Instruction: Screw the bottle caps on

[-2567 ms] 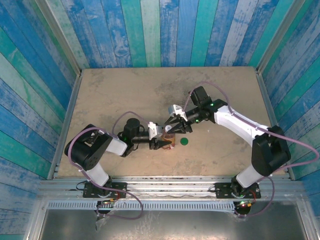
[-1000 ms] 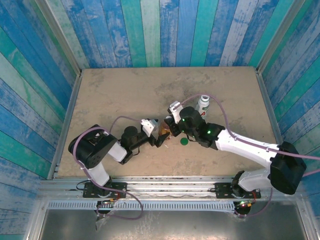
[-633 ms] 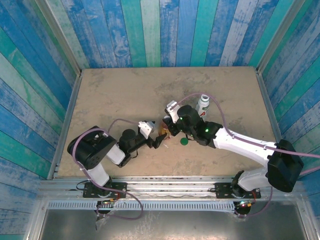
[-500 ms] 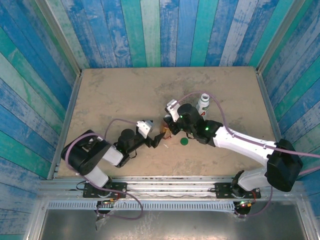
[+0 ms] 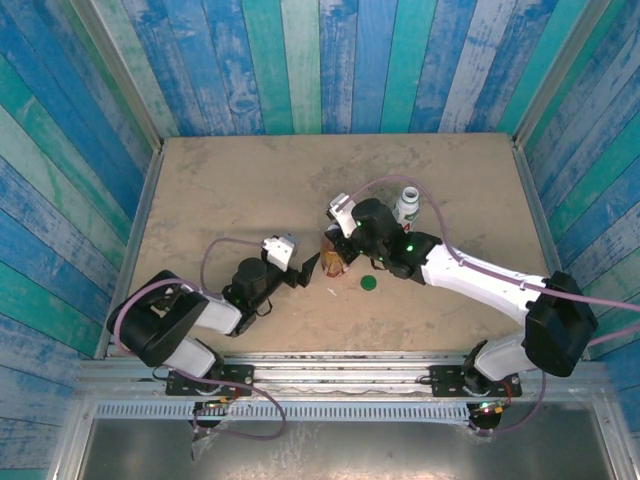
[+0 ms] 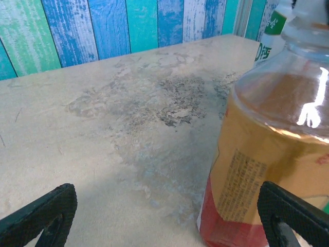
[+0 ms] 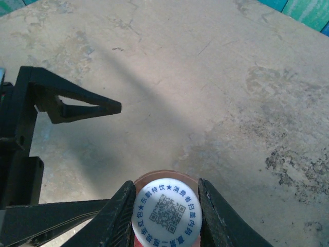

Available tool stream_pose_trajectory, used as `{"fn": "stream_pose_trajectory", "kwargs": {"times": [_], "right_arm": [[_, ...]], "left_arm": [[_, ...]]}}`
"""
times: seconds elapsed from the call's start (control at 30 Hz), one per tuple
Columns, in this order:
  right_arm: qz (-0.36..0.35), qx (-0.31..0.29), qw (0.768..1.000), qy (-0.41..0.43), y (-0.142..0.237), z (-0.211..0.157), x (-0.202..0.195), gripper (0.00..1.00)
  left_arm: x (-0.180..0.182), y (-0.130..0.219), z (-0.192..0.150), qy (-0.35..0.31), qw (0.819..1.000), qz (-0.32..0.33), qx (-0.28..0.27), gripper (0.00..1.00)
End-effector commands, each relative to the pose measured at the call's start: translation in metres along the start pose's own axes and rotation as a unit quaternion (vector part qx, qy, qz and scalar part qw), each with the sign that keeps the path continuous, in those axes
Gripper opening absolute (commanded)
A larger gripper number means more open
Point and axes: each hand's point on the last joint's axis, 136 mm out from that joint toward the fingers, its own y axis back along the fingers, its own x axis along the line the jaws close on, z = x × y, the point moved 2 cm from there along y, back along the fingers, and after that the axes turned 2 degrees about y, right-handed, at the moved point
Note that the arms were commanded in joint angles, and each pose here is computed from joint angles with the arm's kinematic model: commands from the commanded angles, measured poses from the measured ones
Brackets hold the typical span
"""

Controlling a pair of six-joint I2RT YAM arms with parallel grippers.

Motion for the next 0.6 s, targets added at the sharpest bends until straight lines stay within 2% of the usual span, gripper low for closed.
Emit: {"fn": "stream_pose_trajectory", "kwargs": {"times": [0.0,0.07,0.17,0.23,0.37,0.57], "right_arm": [[0.01,0.058,0.998,0.02,-0.007,-0.028,0.0,0.27],[0.026,0.056,0.998,0.025,-0.008,-0.028,0.002,0.27],[0.084,0.051,0.993,0.067,-0.008,-0.029,0.015,0.27],[0.123,0.05,0.986,0.098,-0.008,-0.033,0.02,0.27],[0.172,0.042,0.98,0.094,-0.007,-0.033,0.014,0.27],[0.269,0.032,0.955,0.119,0.007,-0.034,0.019,0.26]], "left_arm": [[-0.006,0.0,0.012,-0.014,0.999,-0.02,-0.029,0.94],[-0.014,0.006,0.015,-0.031,0.997,-0.045,-0.051,0.94],[-0.032,0.0,0.01,-0.045,0.993,-0.107,-0.03,0.94],[-0.042,0.0,0.011,-0.047,0.988,-0.14,-0.038,0.94],[-0.05,-0.003,0.012,-0.054,0.983,-0.166,-0.051,0.94],[-0.062,-0.017,0.007,-0.071,0.974,-0.209,-0.04,0.94]]}}
